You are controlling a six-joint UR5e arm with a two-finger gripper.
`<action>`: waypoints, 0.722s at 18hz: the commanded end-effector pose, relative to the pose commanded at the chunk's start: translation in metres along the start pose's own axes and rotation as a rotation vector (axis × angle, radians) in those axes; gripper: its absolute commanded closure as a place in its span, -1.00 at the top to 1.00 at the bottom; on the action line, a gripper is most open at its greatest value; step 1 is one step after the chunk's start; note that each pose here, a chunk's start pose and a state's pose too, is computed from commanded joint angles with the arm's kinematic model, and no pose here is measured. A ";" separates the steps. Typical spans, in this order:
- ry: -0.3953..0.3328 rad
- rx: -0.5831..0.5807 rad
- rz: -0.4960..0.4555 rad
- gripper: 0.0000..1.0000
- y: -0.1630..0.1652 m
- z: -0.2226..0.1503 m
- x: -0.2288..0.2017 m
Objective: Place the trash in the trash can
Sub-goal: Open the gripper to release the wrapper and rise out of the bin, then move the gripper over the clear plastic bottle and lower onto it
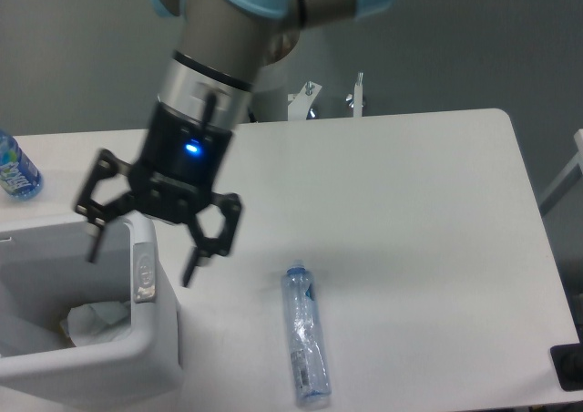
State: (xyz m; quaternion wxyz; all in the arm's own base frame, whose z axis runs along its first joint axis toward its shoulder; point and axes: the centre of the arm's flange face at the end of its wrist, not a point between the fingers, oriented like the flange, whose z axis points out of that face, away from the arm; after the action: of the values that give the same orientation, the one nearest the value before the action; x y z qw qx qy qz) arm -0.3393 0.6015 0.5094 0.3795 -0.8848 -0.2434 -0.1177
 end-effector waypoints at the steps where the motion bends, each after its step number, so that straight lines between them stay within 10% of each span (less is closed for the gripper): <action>1: -0.043 -0.018 0.027 1.00 0.002 0.009 -0.012; 13: -0.235 -0.286 0.161 1.00 0.067 0.144 -0.165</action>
State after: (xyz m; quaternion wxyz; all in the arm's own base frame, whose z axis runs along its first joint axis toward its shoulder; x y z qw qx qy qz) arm -0.4417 0.6102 0.3051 0.2271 -0.9540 -0.1951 -0.0165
